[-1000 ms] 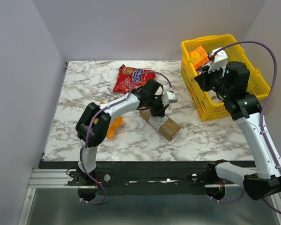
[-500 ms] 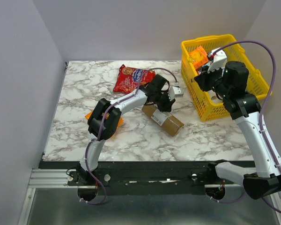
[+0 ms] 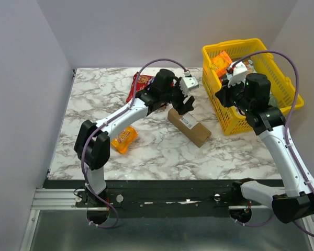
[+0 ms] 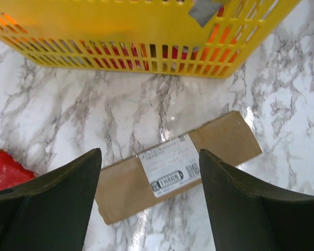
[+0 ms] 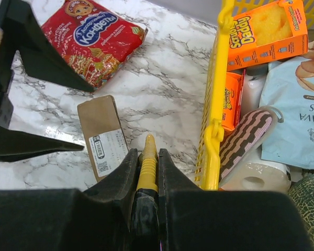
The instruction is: Unpack the express box
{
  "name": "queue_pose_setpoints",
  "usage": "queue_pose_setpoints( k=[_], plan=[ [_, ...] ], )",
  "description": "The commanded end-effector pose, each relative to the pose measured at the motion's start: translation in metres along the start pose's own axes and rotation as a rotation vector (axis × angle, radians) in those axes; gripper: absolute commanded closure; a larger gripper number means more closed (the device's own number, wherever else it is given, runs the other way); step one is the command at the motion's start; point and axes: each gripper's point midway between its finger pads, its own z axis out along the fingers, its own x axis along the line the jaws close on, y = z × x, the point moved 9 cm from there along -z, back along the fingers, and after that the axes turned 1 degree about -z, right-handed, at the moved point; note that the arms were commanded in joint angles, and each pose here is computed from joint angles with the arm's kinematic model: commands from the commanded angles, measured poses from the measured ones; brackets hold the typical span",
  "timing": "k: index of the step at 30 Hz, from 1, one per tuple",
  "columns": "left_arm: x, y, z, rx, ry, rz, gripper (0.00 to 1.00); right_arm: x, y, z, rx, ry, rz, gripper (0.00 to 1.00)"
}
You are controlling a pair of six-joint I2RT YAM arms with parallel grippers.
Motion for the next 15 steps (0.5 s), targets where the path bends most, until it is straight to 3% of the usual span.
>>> queue_pose_setpoints(
  k=[1, 9, 15],
  plan=[
    [-0.018, -0.042, 0.002, 0.087, -0.018, -0.062, 0.25, -0.002, 0.000, -0.004, -0.041, -0.015, -0.014, 1.00],
    [-0.029, -0.064, 0.039, 0.099, -0.092, -0.096, 0.48, -0.005, 0.000, -0.008, -0.041, -0.036, -0.029, 1.00],
    [-0.032, -0.077, 0.062, 0.117, -0.140, -0.091, 0.50, -0.008, -0.009, -0.016, -0.029, -0.056, -0.027, 1.00]
  ],
)
